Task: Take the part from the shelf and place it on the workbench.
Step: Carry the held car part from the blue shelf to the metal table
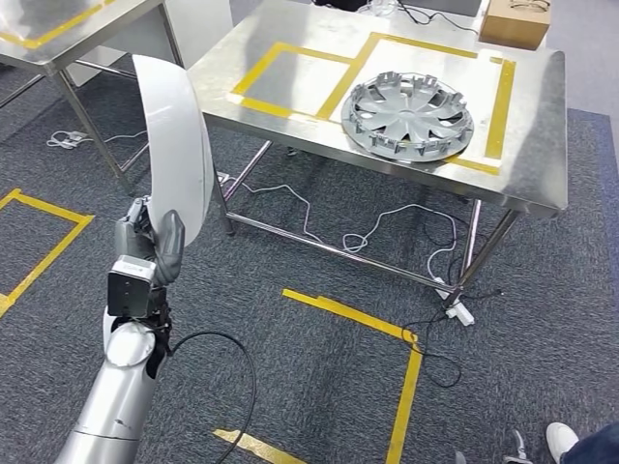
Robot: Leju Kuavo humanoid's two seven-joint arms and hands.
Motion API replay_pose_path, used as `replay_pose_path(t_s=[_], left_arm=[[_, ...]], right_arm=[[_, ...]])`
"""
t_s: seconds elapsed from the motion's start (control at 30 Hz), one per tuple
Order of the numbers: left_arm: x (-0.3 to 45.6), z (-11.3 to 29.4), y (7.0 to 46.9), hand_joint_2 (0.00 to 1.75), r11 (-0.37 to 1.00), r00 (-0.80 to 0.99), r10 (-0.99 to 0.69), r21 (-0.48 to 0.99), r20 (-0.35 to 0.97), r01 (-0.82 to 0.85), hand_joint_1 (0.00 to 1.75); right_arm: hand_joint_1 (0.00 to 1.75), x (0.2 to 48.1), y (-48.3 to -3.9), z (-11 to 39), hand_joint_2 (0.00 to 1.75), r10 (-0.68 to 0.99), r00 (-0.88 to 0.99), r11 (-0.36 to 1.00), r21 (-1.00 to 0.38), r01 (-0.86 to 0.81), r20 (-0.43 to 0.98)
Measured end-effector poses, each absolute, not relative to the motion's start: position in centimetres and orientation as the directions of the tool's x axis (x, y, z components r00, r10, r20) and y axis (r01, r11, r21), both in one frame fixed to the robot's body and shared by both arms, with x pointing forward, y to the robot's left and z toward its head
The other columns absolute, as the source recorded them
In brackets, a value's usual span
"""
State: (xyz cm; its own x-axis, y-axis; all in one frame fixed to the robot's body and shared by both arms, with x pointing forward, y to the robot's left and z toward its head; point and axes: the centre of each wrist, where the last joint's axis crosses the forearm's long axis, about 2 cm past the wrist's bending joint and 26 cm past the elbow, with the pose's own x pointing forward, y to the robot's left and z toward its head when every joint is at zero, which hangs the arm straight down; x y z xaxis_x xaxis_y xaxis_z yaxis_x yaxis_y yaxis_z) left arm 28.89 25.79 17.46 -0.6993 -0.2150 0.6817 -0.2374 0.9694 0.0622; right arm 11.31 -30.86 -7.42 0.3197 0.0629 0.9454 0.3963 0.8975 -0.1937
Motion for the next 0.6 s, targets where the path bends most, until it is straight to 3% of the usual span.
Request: replay_pose_path(t_s=[0.6], left_arm=[[27.2, 17.0, 27.9, 1.75, 0.958, -0.692, -0.257, 0.083, 0.674, -0.274, 1.75]], right_arm=[[0.00, 12.1, -29.3, -7.3, 1.75, 0.061, 0.311, 0.911, -0.180, 0.371, 0.948]])
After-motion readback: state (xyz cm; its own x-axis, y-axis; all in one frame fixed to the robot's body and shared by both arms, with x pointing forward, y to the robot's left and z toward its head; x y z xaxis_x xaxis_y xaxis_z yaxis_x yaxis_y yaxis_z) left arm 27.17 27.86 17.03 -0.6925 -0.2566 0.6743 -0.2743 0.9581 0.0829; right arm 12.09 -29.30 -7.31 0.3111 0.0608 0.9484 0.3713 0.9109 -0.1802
